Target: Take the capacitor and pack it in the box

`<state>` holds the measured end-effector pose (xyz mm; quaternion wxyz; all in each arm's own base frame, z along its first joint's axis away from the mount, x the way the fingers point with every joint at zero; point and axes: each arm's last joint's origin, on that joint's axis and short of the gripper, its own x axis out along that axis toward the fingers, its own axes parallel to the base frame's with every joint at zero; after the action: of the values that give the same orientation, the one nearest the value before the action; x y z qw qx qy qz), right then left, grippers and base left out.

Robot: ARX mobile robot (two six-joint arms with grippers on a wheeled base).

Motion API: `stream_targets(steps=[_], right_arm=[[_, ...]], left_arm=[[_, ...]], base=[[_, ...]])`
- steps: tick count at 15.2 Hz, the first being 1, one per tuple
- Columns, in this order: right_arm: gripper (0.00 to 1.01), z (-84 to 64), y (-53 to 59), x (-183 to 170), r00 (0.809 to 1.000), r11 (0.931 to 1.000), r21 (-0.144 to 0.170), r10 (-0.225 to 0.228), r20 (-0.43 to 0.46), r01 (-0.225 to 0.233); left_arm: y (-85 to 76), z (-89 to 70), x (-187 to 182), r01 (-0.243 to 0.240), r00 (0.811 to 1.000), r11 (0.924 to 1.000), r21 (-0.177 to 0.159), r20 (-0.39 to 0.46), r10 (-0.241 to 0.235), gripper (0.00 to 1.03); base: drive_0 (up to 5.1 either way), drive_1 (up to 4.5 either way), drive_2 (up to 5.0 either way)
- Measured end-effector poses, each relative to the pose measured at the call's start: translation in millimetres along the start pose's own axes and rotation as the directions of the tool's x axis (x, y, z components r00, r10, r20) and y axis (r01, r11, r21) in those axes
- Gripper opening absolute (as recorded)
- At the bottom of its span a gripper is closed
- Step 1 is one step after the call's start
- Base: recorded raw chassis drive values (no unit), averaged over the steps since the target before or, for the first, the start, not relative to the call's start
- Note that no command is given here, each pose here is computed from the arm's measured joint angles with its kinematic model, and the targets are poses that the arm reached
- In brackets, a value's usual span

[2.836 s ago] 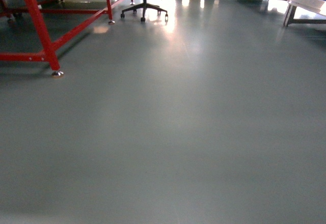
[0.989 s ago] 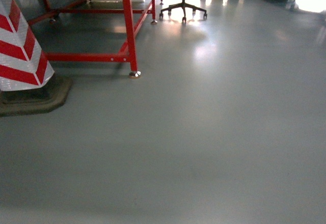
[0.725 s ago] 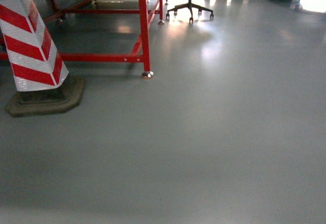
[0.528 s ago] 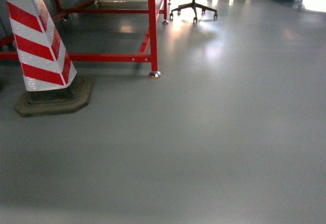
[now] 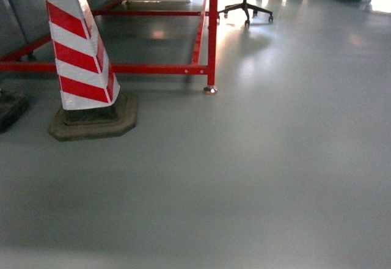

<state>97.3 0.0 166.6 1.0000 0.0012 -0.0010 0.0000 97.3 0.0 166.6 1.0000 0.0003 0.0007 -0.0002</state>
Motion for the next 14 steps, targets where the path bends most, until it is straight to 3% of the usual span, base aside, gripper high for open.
stream_targets(steps=[14], right_arm=[[0.98, 0.0, 0.0, 0.0, 1.000, 1.0000, 0.000, 0.000, 0.000, 0.000]], left_arm=[[0.0, 0.1, 0.0, -0.001, 1.000, 1.0000, 0.000, 0.001, 0.001, 0.43]], base=[[-5.0, 2.44, 2.4]])
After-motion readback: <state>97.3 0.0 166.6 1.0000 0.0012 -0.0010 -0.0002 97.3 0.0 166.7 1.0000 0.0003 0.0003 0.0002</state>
